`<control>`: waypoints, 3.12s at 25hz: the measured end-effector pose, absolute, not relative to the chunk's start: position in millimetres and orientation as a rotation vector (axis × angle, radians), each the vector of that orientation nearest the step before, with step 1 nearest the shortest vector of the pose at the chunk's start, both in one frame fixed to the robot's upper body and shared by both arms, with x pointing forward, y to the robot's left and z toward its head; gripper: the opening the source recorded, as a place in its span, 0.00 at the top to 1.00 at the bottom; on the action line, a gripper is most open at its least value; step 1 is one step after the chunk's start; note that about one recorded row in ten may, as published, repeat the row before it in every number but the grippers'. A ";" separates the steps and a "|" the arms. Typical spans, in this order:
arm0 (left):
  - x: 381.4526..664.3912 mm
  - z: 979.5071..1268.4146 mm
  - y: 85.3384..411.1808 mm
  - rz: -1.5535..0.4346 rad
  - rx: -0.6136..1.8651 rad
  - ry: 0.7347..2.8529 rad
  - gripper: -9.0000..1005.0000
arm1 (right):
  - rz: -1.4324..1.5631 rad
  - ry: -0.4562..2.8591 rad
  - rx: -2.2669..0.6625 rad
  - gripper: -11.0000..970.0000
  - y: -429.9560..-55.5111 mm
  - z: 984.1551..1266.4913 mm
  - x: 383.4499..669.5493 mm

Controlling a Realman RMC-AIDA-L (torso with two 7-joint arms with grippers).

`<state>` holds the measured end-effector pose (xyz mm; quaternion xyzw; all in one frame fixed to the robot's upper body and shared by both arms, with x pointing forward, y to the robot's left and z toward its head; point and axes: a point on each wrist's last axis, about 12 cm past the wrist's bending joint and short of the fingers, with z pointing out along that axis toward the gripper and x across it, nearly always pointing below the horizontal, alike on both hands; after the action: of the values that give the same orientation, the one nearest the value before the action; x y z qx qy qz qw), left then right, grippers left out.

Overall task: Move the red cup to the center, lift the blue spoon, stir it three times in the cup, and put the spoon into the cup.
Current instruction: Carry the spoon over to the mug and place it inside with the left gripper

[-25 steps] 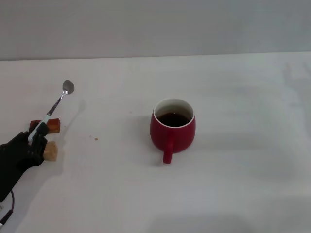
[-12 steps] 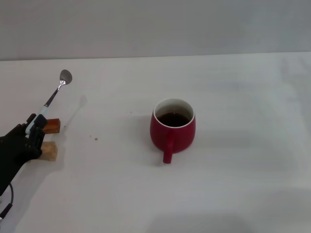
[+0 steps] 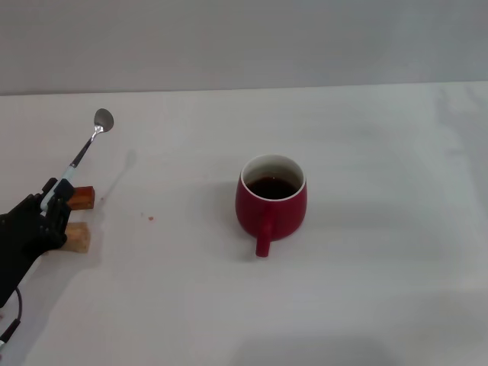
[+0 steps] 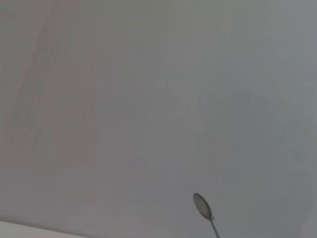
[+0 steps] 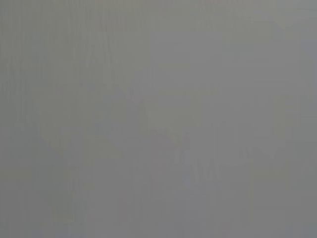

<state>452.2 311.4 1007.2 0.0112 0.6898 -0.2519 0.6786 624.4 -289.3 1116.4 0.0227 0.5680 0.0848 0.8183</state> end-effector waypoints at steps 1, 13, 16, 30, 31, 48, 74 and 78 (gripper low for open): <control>452.2 1007.1 311.0 -0.567 0.025 1.549 0.85 | 0.179 1.211 0.050 0.47 -290.0 1115.9 623.8; 455.0 1008.4 309.4 -0.572 0.031 1.543 0.85 | 0.172 1.212 0.057 0.47 -291.3 1115.1 623.0; 455.1 1008.8 308.8 -0.578 0.028 1.540 0.85 | 0.172 1.214 0.057 0.47 -291.0 1115.0 623.5; 454.7 1008.5 308.8 -0.585 0.020 1.542 0.85 | 0.178 1.219 0.044 0.47 -288.1 1115.6 625.2; 454.9 1008.7 308.6 -0.586 0.020 1.541 0.85 | 0.178 1.219 0.046 0.47 -288.1 1115.7 625.3; 479.1 1019.0 296.9 -0.716 0.083 1.552 0.85 | 0.137 1.235 0.079 0.47 -308.4 1098.3 602.2; 598.1 1170.4 282.0 -0.954 0.720 1.958 0.85 | 0.012 1.341 0.201 0.47 -351.5 1066.3 566.2; 599.0 1189.3 273.1 -0.972 0.825 2.004 0.85 | 0.012 1.357 0.204 0.47 -351.3 1065.5 568.3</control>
<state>599.0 273.1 1189.3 0.3221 0.7825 -0.3797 0.3739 568.3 -351.3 1065.5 0.0943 0.6263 0.0053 0.7738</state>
